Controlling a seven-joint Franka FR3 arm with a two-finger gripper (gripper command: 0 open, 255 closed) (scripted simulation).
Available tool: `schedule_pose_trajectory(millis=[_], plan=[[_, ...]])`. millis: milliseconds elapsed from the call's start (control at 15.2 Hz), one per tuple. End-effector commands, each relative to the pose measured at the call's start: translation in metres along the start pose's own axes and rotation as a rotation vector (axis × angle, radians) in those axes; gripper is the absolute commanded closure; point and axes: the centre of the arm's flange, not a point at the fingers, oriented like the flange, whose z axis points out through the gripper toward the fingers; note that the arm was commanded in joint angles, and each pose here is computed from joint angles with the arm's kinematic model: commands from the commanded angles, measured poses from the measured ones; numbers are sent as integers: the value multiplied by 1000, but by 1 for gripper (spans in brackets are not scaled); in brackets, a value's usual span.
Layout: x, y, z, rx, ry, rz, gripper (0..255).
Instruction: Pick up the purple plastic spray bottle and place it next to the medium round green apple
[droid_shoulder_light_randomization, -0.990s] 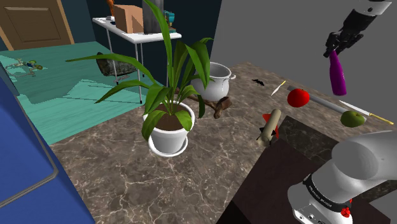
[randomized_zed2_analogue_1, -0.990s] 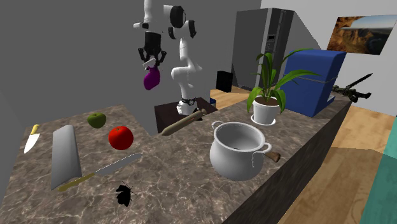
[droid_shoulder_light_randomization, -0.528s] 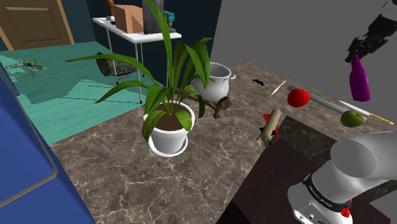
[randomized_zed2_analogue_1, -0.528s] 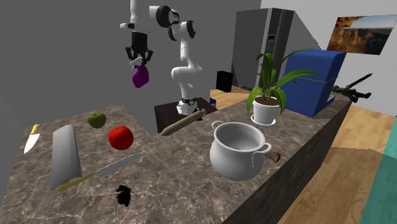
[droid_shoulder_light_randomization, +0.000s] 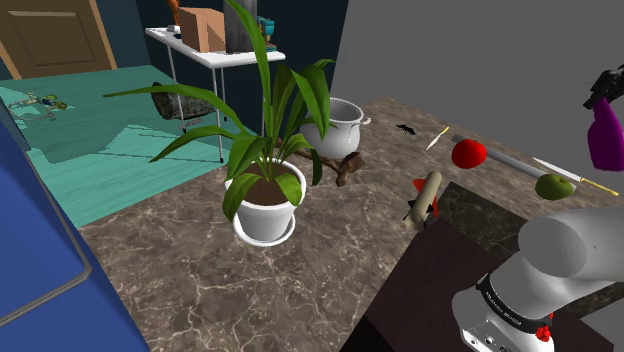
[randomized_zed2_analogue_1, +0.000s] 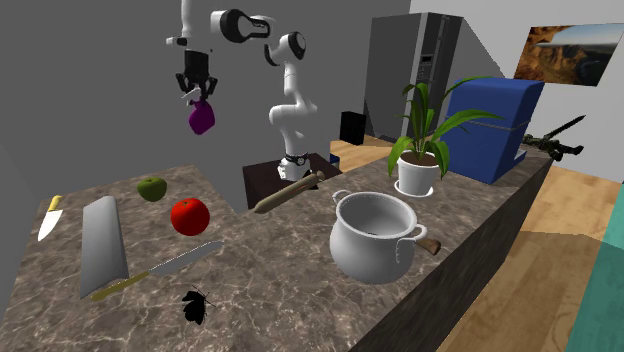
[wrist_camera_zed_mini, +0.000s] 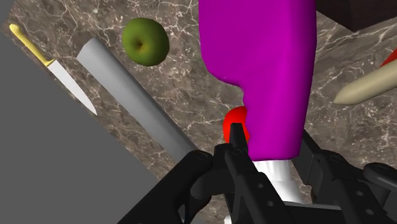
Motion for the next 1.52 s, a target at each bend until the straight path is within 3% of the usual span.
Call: schedule_pose_trajectory(millis=[0, 1452], plan=[[-13, 23, -1, 0, 0, -1, 255], [-148, 280, 3, 0, 0, -2, 255]])
